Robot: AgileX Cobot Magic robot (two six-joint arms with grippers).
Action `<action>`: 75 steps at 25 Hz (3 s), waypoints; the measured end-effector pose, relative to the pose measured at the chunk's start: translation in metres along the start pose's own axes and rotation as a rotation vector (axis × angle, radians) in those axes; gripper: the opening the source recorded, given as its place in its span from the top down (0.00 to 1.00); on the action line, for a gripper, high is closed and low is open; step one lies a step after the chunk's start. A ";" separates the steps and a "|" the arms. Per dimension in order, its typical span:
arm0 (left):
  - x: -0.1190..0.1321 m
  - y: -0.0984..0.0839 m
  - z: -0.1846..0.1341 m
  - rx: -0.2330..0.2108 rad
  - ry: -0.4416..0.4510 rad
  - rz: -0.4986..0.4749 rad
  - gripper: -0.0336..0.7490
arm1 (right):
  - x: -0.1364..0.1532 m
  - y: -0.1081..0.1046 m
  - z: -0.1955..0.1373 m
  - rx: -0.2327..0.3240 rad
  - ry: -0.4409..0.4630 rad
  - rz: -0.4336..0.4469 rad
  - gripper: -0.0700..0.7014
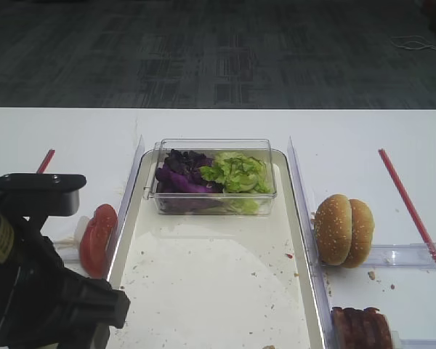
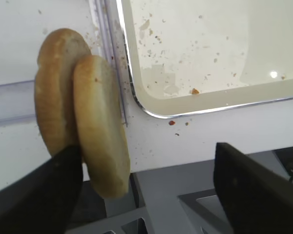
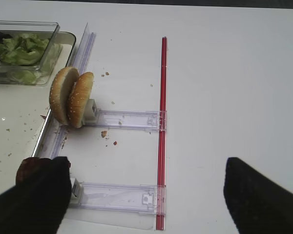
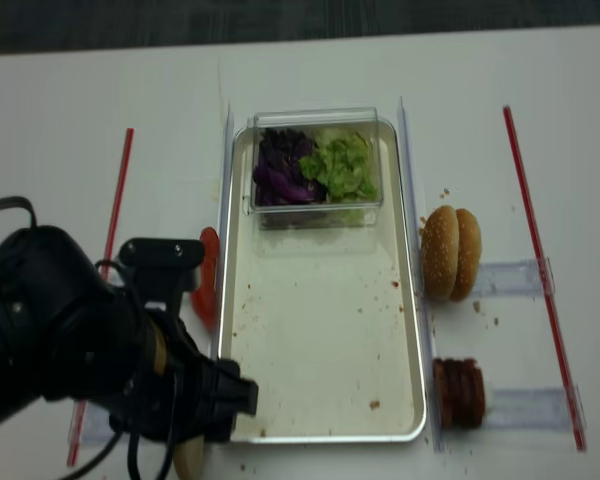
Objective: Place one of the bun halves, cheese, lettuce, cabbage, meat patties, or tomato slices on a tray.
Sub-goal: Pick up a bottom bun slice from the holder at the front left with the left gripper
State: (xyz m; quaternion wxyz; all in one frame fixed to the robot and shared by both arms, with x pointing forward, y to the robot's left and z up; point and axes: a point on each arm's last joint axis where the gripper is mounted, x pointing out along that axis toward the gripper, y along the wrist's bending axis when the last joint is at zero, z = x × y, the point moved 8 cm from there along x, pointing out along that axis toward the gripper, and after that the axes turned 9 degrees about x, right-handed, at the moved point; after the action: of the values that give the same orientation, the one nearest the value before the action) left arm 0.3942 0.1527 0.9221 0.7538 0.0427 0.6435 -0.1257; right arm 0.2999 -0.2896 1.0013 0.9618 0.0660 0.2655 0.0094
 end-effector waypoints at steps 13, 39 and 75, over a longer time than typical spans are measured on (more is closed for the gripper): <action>0.017 0.002 0.006 0.044 0.027 0.045 0.29 | 0.000 0.000 0.000 0.000 0.000 0.000 0.05; 0.016 0.013 0.002 0.057 0.053 0.113 0.53 | 0.000 0.000 0.000 0.002 0.000 0.000 0.05; 0.025 0.016 -0.009 0.085 0.155 0.145 0.84 | 0.000 0.000 0.000 0.000 0.000 0.000 0.05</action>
State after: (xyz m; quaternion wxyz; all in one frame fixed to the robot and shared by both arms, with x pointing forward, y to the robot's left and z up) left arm 0.3930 0.1671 0.8941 0.7065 0.1305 0.6891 -0.0945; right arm 0.2999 -0.2896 1.0013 0.9618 0.0661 0.2655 0.0094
